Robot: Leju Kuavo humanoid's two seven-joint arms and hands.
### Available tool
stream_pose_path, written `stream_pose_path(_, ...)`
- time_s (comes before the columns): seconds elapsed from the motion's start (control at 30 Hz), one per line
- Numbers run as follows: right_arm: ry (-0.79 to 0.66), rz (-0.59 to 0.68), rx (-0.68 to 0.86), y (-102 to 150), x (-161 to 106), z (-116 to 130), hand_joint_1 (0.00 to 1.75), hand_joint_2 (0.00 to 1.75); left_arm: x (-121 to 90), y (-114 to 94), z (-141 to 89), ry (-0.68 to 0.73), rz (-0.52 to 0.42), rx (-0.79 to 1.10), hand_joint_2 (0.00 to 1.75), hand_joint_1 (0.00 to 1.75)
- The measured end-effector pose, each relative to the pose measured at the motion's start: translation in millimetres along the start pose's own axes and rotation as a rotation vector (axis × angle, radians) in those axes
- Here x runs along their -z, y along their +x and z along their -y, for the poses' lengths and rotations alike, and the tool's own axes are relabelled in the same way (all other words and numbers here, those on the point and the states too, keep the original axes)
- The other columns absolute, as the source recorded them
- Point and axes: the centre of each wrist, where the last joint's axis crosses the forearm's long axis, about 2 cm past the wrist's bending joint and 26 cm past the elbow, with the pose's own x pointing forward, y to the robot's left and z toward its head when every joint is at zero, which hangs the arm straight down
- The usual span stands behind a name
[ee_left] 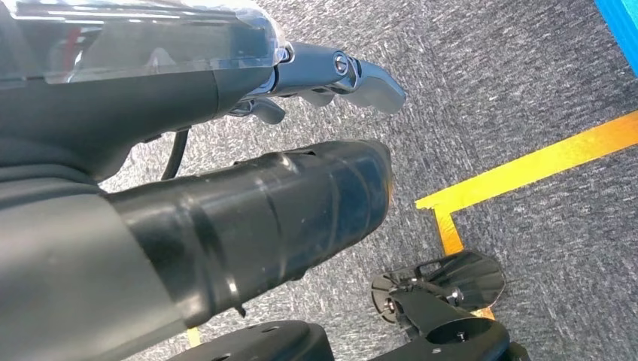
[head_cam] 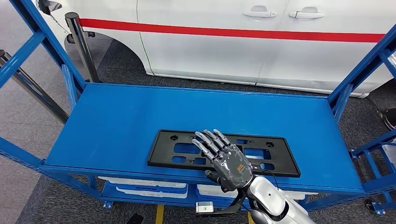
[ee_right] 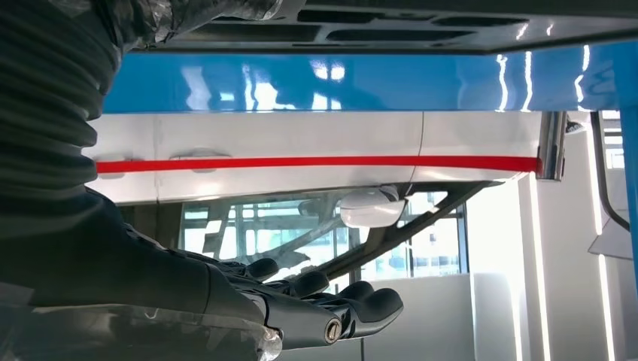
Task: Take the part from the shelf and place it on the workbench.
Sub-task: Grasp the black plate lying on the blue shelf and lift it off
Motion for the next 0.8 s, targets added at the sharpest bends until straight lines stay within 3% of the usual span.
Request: stream_pose_path(0.8, 0.059, -0.034, 0.03, -3.2, -9.8, -10.4, 0.0, 1.75, 0.2, 0.5, -0.2, 0.0, -0.004, 0.002, 0.0, 0.0)
